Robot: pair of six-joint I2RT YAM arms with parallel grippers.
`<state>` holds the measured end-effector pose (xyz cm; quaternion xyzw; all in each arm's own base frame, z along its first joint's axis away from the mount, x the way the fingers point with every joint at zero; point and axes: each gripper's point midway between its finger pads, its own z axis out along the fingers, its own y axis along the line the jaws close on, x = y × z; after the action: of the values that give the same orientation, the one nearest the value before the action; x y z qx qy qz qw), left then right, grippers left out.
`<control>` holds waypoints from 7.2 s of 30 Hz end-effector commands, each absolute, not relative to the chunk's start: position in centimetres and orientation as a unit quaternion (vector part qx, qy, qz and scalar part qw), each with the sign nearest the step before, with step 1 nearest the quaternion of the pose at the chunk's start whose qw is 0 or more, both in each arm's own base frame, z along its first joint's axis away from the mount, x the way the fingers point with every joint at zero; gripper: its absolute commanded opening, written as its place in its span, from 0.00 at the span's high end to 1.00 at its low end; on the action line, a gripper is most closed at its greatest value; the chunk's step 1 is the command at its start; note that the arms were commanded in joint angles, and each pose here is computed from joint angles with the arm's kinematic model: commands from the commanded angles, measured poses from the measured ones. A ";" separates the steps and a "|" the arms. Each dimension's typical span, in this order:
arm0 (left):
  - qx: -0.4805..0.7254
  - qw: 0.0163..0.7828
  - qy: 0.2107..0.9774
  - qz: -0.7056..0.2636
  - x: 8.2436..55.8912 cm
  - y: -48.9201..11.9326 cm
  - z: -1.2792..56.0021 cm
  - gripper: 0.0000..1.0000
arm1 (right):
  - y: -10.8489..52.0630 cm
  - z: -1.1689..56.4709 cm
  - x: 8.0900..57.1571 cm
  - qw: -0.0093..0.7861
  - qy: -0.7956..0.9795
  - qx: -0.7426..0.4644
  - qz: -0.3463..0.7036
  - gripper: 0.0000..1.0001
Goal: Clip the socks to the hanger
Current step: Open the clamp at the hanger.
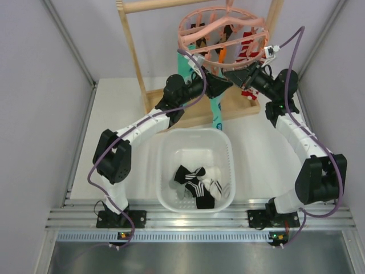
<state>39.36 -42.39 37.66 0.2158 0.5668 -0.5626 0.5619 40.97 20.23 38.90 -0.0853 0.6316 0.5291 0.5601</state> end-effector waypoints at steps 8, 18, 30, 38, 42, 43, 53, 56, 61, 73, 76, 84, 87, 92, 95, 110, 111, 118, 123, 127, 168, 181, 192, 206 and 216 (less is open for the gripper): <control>0.187 0.562 0.490 -0.640 39.4 -41.8 42.9 0.82 | 21.7 41.0 38.7 0.554 0.598 -0.136 0.563 0.98; 0.179 0.550 0.516 -0.632 39.9 -41.2 41.4 1.00 | 21.0 40.8 39.2 0.562 0.610 -0.119 0.546 0.39; 0.172 0.496 0.528 -0.668 39.2 -40.3 40.7 1.00 | 18.2 41.3 39.8 0.622 0.620 -0.131 0.460 0.15; 0.170 0.427 0.519 -0.720 38.0 -40.4 40.8 1.00 | 18.4 41.2 38.2 0.629 0.572 -0.256 0.460 0.14; 0.174 0.410 0.515 -0.733 37.5 -40.1 41.1 1.00 | 18.9 41.0 39.0 0.619 0.565 -0.272 0.472 0.20; 0.175 0.409 0.512 -0.735 37.3 -40.1 41.3 1.00 | 18.9 41.0 39.2 0.621 0.563 -0.273 0.472 0.28; 0.175 0.373 0.530 -0.741 37.1 -40.5 39.5 1.00 | 18.7 43.1 39.8 0.621 0.555 -0.192 0.519 0.38; 0.178 0.373 0.533 -0.739 37.1 -40.5 39.3 1.00 | 18.8 43.6 39.8 0.619 0.556 -0.175 0.526 0.38; 0.180 0.360 0.538 -0.740 37.1 -40.7 38.9 1.00 | 19.3 44.1 39.8 0.626 0.547 -0.177 0.527 0.45; 0.173 0.333 0.564 -0.736 37.3 -41.2 37.2 1.00 | 20.1 44.5 40.9 0.635 0.535 -0.185 0.525 0.62; 0.171 0.331 0.564 -0.736 37.3 -41.2 37.1 1.00 | 20.3 44.6 40.8 0.636 0.532 -0.191 0.525 0.74; 0.172 0.354 0.573 -0.719 37.8 -40.6 37.2 0.81 | 20.5 45.1 40.2 0.633 0.533 -0.194 0.527 1.00; 0.169 0.386 0.595 -0.685 38.3 -39.6 36.5 0.56 | 20.3 44.9 40.3 0.635 0.538 -0.187 0.522 1.00; 0.231 0.486 0.598 -0.594 37.4 -37.4 37.6 0.49 | 20.0 44.0 40.6 0.625 0.559 -0.161 0.520 1.00; 0.263 0.525 0.596 -0.548 37.2 -36.4 37.8 0.48 | 19.6 43.6 40.9 0.624 0.575 -0.144 0.509 1.00; 0.369 0.692 0.535 -0.313 36.3 -38.1 39.2 0.49 | 18.9 43.6 41.3 0.621 0.618 -0.086 0.474 1.00; 0.363 0.700 0.536 -0.303 36.7 -38.1 39.4 0.49 | 18.8 43.5 41.3 0.624 0.620 -0.089 0.467 1.00; 0.356 0.731 0.514 -0.273 37.9 -38.4 40.3 0.48 | 18.6 44.0 40.7 0.629 0.633 -0.092 0.443 1.00; 0.352 0.747 0.496 -0.267 38.4 -38.6 41.3 0.46 | 19.3 44.1 40.4 0.631 0.639 -0.094 0.428 1.00; 0.354 0.753 0.483 -0.273 38.2 -38.8 41.9 0.46 | 20.2 44.1 40.1 0.631 0.642 -0.104 0.423 1.00; 0.322 0.739 0.512 -0.295 41.3 -38.5 41.6 1.00 | 21.2 45.9 38.6 0.628 0.632 -0.059 0.450 0.50; 0.305 0.738 0.509 -0.322 40.8 -37.6 42.8 1.00 | 18.8 43.1 39.2 0.626 0.648 -0.007 0.435 0.45; 0.304 0.751 0.477 -0.341 39.6 -36.9 43.1 1.00 | 21.6 42.6 39.7 0.576 0.639 -0.025 0.510 0.33; 0.304 0.779 0.423 -0.349 38.1 -36.0 44.0 1.00 | 22.3 43.4 38.9 0.577 0.615 -0.030 0.536 0.34; 0.309 0.781 0.417 -0.347 37.7 -35.9 43.9 1.00 | 23.6 42.8 39.3 0.572 0.621 -0.043 0.534 0.36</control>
<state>40.26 -36.57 39.78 0.3046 0.4750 -0.3325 0.7557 39.83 22.79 40.15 -0.0155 0.6518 0.5238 0.5482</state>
